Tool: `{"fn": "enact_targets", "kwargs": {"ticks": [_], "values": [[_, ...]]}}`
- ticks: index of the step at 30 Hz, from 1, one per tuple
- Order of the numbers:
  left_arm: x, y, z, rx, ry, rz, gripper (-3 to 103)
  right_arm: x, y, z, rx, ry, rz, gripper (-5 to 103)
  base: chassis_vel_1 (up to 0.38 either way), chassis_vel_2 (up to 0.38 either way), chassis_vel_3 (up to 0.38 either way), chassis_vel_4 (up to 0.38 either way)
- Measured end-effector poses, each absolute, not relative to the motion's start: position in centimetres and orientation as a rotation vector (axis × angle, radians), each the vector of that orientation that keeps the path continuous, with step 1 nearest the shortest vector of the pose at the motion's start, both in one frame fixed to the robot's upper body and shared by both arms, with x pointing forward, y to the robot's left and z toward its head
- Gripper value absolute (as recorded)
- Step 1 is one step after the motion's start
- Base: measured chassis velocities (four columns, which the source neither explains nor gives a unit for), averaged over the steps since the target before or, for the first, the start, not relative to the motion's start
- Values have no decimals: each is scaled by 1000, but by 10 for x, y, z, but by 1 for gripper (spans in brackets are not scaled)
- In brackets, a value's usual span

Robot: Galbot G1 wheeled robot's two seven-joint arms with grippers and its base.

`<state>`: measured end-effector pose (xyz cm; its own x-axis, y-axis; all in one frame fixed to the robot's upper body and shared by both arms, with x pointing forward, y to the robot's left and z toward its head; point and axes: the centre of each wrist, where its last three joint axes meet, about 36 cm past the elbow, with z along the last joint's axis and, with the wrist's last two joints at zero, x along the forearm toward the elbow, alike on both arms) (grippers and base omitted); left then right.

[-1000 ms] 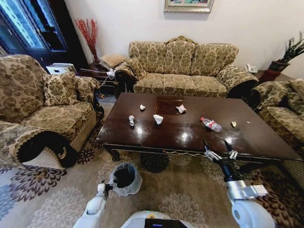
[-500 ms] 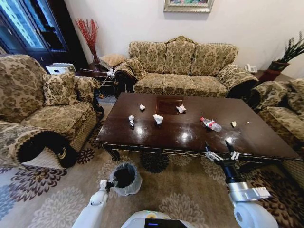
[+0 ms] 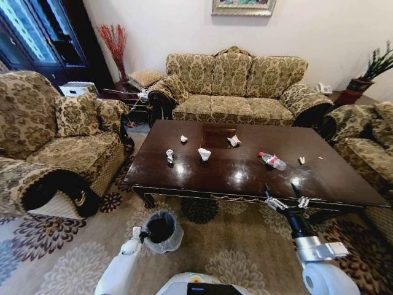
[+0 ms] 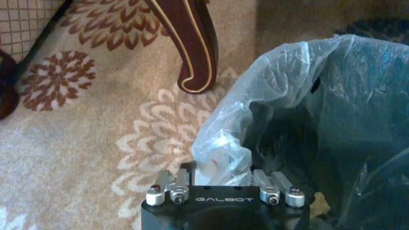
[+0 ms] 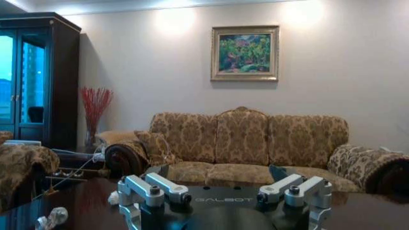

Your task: Move to the front of the table and place the trash on the table into the trash bin.

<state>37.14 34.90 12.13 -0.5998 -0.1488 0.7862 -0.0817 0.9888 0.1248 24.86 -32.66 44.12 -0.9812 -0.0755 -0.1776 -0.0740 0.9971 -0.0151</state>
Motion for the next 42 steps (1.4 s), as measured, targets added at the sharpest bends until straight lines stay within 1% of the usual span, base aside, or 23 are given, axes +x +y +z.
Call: {"fn": "enact_targets", "kwargs": {"ticks": [1, 3, 4, 7, 8, 9, 10, 11, 12, 14, 15, 18, 24, 27, 28, 30, 31, 35, 36, 39, 40, 42], "values": [[371, 349, 121, 160, -2217, -94, 45, 249, -327, 441, -112, 2960, -13, 100, 0, 0, 0, 0], [370, 350, 122, 164, -2212, -90, 38, 248, -326, 439, -104, 2964, -3, 100, 0, 0, 0, 0], [370, 350, 122, 164, -2212, -90, 38, 248, -326, 439, -104, 2964, -3, 100, 0, 0, 0, 0], [366, 351, 122, 172, -2210, -82, 26, 247, -327, 439, -101, 2965, 1, 100, 0, 0, 0, 0], [366, 351, 122, 172, -2210, -82, 26, 247, -327, 439, -101, 2965, 1, 100, 0, 0, 0, 0], [364, 351, 123, 177, -2210, -76, 22, 247, -327, 439, -100, 2964, 1, 100, 0, 0, 0, 0], [362, 351, 123, 181, -2209, -71, 22, 247, -328, 439, -99, 2963, 2, 100, 0, 0, 0, 0], [359, 352, 124, 185, -2209, -63, 18, 247, -328, 439, -98, 2963, 4, 100, 0, 0, 0, 0], [359, 352, 124, 185, -2209, -63, 18, 247, -328, 439, -98, 2963, 4, 100, 0, 0, 0, 0], [351, 352, 127, 201, -2207, -34, 11, 247, -327, 439, -99, 2960, 9, 100, 0, 0, 0, 0], [351, 352, 127, 201, -2207, -34, 11, 247, -327, 439, -99, 2960, 9, 100, 0, 0, 0, 0], [333, 347, 133, 214, -2211, -7, 2, 249, -325, 439, -98, 2950, 29, 100, 0, 0, 0, 0], [306, 347, 156, 226, -2245, 2, 1, 250, -323, 434, -85, 2940, 89, 100, 0, 0, 0, 0], [290, 355, 188, 242, -2296, -1, 1, 251, -324, 431, -78, 2934, 151, 100, 0, 0, 0, 0], [290, 355, 188, 242, -2296, -1, 1, 251, -324, 431, -78, 2934, 151, 100, 0, 0, 0, 0], [277, 358, 213, 254, -2337, -2, 1, 254, -325, 429, -81, 2927, 176, 100, 0, 0, 0, 0], [277, 358, 213, 254, -2337, -2, 1, 254, -325, 429, -81, 2927, 176, 100, 0, 0, 0, 0], [240, 371, 263, 304, -2369, -15, 1, 266, -324, 424, -95, 2916, 208, 100, 0, 0, 0, 0], [240, 371, 263, 304, -2369, -15, 1, 266, -324, 424, -95, 2916, 208, 100, 0, 0, 0, 0], [220, 377, 309, 352, -2421, -20, 1, 278, -318, 416, -110, 2914, 249, 100, 0, 0, 0, 0], [220, 377, 309, 352, -2421, -20, 1, 278, -318, 416, -110, 2914, 249, 100, 0, 0, 0, 0], [208, 378, 339, 378, -2464, -28, 1, 285, -310, 409, -124, 2910, 289, 100, 0, 0, 0, 0]]}}
